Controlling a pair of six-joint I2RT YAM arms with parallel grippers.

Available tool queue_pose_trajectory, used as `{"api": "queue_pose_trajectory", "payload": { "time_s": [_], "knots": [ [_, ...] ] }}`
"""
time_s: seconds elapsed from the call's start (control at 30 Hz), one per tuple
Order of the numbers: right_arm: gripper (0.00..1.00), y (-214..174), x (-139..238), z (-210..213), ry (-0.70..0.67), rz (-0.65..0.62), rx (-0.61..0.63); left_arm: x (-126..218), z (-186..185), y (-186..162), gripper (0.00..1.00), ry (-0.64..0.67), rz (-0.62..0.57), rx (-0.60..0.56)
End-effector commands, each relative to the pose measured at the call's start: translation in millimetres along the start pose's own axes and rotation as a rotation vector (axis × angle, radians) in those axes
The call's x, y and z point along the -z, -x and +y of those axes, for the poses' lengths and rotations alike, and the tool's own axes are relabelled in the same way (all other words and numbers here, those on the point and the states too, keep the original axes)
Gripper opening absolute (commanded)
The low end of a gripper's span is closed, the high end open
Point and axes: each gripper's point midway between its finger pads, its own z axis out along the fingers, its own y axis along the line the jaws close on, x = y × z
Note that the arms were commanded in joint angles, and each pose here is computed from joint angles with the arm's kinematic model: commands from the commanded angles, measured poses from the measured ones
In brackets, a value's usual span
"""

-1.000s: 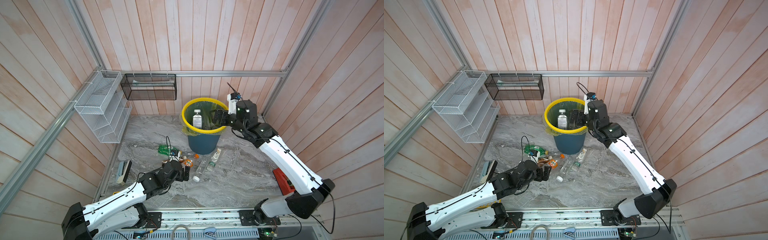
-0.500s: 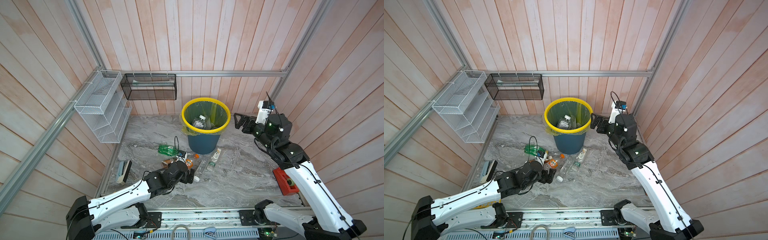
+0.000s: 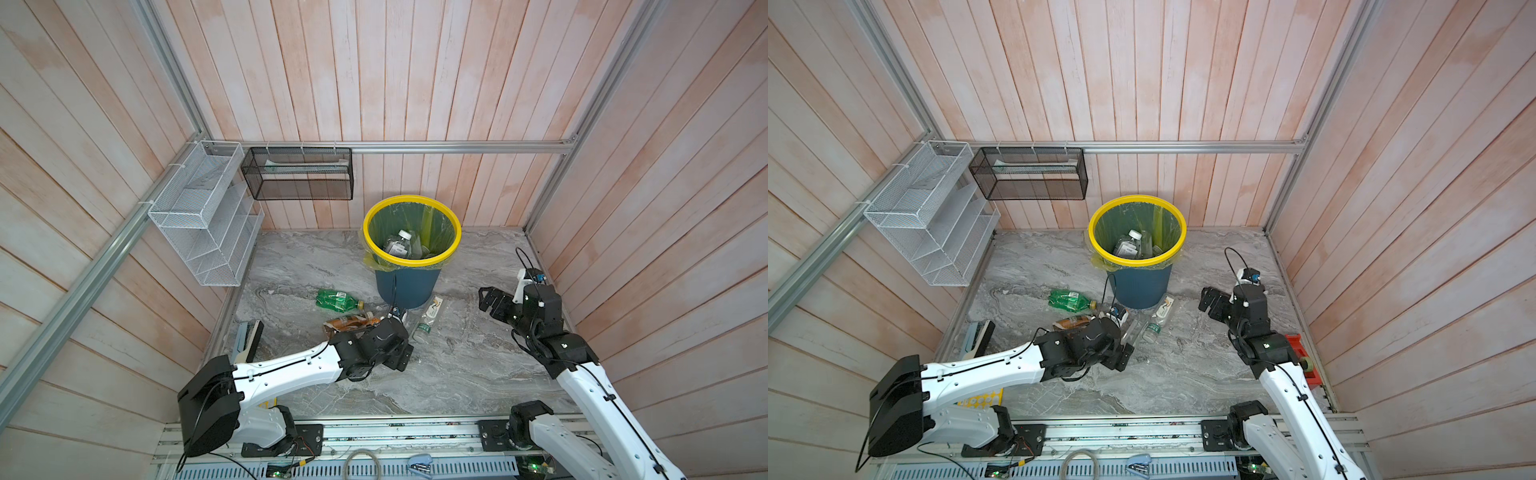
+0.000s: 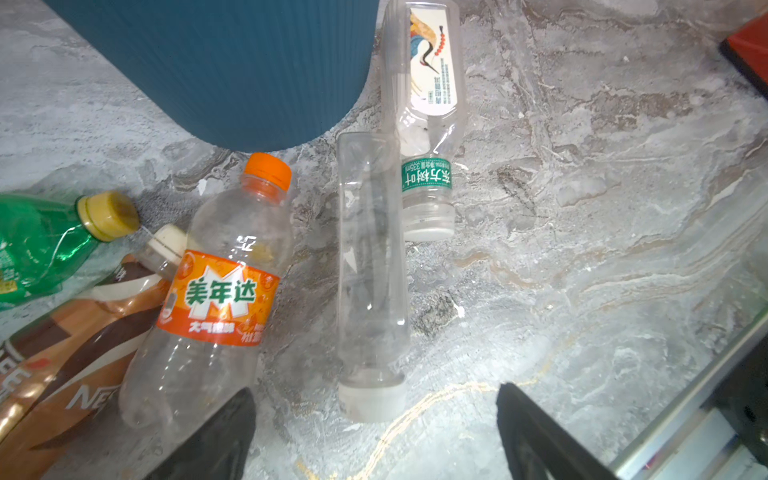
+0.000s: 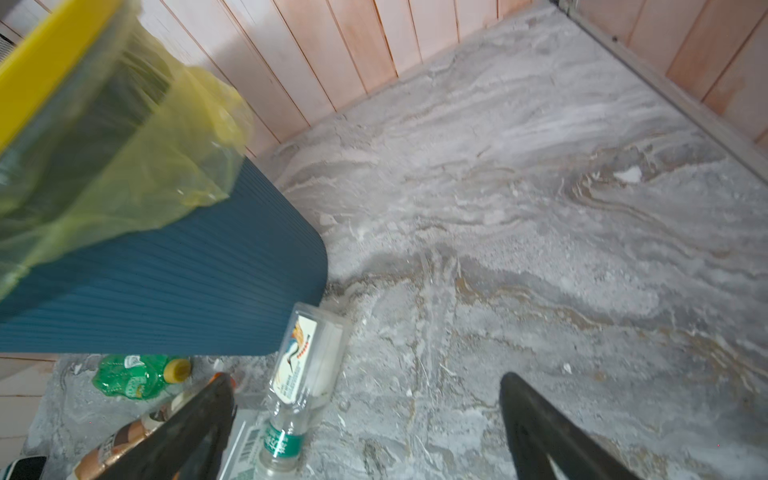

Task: Throw the plastic bottles in the bin
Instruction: 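Withdraw the right gripper while the left reaches toward the tall green-label clear bottle, then close the left gripper on the tall green-label clear bottle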

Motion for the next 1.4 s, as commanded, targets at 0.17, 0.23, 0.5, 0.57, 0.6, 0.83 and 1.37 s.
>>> {"api": "queue_pose_trajectory", "payload": {
  "time_s": [0.17,0.23,0.5,0.57,0.6,0.83,1.37],
  "knots": [
    [0.99,-8,12,-13,0.003,-0.035,-0.062,-23,-6,-3,0.84,0.041,0.097,-0.068],
    [0.99,-13,10,-16,-0.004,-0.022,-0.058,-29,-5,-1,0.84,0.056,0.104,-0.085],
    [0.99,-23,5,-20,-0.004,-0.001,-0.059,-54,3,3,0.8,0.09,0.163,-0.105],
    [0.99,-24,5,-21,-0.006,0.0,-0.056,-61,5,1,0.77,0.093,0.182,-0.114],
    [0.99,-24,5,-21,-0.006,0.0,-0.053,-64,4,0,0.77,0.089,0.189,-0.128],
    [0.99,-26,3,-22,-0.005,0.007,-0.052,-76,1,-8,0.57,0.085,0.237,-0.152],
    [0.99,-32,4,-30,-0.024,0.001,-0.076,4,-8,16,0.32,-0.036,-0.003,0.027]
  ]
}}
